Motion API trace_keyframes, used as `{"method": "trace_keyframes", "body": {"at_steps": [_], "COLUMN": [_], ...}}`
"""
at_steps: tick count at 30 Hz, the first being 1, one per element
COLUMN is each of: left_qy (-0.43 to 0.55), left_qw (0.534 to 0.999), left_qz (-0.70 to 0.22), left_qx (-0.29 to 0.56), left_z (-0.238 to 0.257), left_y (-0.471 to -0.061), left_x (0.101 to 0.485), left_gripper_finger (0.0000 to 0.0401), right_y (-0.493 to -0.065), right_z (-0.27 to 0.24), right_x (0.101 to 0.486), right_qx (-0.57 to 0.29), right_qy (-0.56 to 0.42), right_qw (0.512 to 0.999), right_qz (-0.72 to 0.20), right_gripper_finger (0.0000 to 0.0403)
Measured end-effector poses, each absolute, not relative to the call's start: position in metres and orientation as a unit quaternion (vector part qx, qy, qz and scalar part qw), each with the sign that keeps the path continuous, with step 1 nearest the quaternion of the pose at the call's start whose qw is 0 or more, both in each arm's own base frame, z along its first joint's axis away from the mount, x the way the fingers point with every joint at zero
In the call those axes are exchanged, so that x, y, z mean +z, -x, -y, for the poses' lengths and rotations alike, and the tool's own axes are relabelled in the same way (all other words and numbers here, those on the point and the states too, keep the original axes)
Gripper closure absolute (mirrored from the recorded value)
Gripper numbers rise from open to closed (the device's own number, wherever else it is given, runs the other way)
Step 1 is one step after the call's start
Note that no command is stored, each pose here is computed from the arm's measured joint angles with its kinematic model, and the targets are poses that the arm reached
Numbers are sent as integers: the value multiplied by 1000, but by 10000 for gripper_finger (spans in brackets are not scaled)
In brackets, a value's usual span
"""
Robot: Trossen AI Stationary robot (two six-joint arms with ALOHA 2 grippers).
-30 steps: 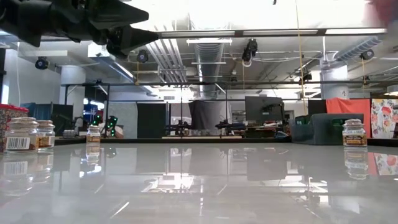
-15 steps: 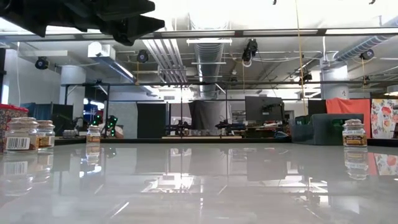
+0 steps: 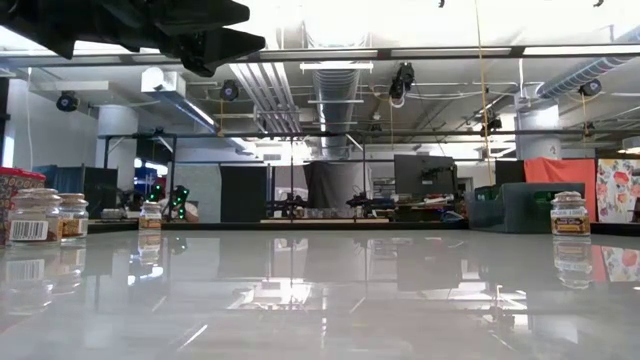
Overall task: Sort spices by type
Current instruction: Put the red seasoning can into the gray bin
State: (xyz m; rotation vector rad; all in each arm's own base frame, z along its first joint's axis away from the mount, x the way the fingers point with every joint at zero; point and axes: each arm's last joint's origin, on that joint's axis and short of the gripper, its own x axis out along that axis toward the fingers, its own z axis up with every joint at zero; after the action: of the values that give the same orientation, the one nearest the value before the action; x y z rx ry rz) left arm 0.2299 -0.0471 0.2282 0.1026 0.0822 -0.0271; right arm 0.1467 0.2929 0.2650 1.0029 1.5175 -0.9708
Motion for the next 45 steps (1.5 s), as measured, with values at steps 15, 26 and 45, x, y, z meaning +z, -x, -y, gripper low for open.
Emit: {"method": "trace_keyframes", "body": {"at_steps": [15, 26, 45], "left_qy": [-57, -57, -57], "left_qw": [998, 998, 997], "left_qz": [-39, -40, -40], "left_qx": [-14, -14, -14], "left_z": [47, 47, 47], "left_y": [-230, -230, -230], "left_x": [228, 228, 228], "left_gripper_finger": [109, 109, 109], "right_y": [-159, -159, -162], "right_z": [-293, -288, -293], "right_x": [235, 217, 212], "right_qx": [-453, -477, -450], "right_qy": [-397, -398, -416], "right_qw": [488, 438, 440], "right_qz": [-632, -651, -656], "right_gripper_finger": [181, 162, 152]}}
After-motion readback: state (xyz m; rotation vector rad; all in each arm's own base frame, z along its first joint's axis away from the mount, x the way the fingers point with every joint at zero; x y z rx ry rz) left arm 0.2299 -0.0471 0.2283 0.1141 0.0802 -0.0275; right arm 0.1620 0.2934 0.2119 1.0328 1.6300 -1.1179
